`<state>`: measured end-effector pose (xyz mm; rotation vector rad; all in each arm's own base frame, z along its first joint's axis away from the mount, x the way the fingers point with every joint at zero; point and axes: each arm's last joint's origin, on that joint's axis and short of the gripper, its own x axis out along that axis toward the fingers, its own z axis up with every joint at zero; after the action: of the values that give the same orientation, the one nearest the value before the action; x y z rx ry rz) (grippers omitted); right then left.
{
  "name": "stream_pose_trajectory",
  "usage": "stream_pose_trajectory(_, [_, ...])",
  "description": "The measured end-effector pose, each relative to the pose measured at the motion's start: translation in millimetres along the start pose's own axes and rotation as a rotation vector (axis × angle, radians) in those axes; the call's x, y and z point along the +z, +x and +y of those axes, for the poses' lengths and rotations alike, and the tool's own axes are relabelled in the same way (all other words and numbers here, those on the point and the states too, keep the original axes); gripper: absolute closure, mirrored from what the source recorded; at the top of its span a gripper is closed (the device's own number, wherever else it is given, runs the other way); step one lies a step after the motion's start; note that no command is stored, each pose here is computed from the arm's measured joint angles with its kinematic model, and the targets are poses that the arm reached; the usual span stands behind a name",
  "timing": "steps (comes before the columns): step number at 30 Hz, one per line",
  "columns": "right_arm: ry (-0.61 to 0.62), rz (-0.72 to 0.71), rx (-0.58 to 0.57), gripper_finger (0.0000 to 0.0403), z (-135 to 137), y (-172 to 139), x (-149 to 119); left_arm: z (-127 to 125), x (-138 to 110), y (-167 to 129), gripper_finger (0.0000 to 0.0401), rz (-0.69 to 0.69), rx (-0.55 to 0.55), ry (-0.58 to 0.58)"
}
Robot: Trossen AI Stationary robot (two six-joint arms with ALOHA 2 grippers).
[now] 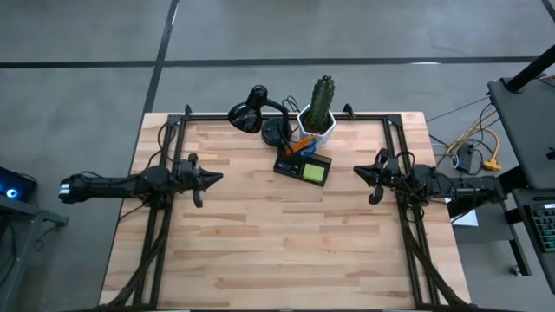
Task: Pick and place office supplies into organizer
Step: Return to Home Position
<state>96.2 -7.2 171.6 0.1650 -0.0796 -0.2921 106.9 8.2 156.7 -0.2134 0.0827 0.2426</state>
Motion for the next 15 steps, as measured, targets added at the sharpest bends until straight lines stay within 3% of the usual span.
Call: stream_pose_trajectory(15, [0.0,0.001,0.0,0.0394,0.0,0.0,-0.1,0.1,-0.7,0.6,0.0401,0.008,0.002,0.002])
